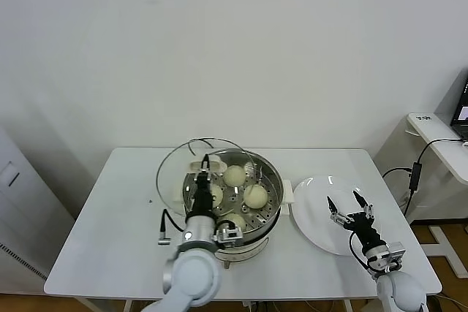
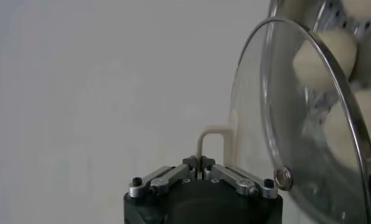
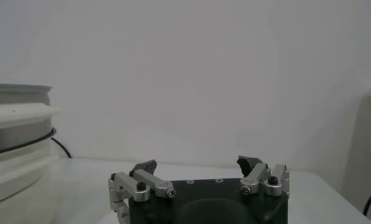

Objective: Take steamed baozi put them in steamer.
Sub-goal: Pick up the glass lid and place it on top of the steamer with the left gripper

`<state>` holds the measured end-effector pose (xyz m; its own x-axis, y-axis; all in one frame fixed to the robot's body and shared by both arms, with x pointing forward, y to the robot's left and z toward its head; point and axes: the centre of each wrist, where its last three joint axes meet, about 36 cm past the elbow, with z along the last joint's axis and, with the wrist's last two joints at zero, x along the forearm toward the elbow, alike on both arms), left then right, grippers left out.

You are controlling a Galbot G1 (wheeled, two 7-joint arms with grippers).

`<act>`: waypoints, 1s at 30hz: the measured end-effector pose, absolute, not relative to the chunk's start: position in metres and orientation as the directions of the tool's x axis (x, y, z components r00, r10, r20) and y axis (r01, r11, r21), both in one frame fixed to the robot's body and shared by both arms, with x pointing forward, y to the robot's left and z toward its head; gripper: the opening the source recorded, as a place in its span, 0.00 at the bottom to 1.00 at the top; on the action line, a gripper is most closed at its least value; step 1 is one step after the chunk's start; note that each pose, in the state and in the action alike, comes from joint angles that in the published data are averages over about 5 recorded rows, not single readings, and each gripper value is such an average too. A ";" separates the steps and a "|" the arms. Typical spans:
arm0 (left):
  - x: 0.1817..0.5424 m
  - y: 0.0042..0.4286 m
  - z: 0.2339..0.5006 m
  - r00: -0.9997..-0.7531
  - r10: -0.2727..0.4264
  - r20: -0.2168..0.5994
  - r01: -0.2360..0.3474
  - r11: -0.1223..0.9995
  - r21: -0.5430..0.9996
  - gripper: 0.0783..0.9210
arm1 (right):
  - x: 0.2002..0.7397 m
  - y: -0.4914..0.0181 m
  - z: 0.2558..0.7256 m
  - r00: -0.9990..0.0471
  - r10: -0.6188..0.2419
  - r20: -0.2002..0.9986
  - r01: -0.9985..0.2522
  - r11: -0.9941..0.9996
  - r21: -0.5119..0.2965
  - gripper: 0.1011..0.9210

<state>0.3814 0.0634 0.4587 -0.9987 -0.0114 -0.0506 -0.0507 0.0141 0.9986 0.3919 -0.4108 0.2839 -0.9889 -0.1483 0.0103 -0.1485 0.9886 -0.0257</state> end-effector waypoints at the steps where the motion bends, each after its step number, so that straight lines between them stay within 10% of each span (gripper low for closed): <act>1: 0.381 0.059 0.458 -0.999 -0.008 -0.050 -0.050 0.015 0.999 0.03 | 0.392 -0.411 0.284 -0.989 -0.149 0.010 -0.149 0.988 -0.026 0.88; 30: 0.370 0.005 0.432 -0.997 0.070 -0.019 -0.019 0.004 1.000 0.03 | 0.390 -0.407 0.277 -0.987 -0.158 0.023 -0.158 0.987 -0.024 0.88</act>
<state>0.3697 0.0049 0.4318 -0.9974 0.0696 -0.0191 -0.0188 0.0043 0.9998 0.3903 -0.4071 0.2768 -0.9872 -0.1575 0.0231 -0.1581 0.9871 -0.0238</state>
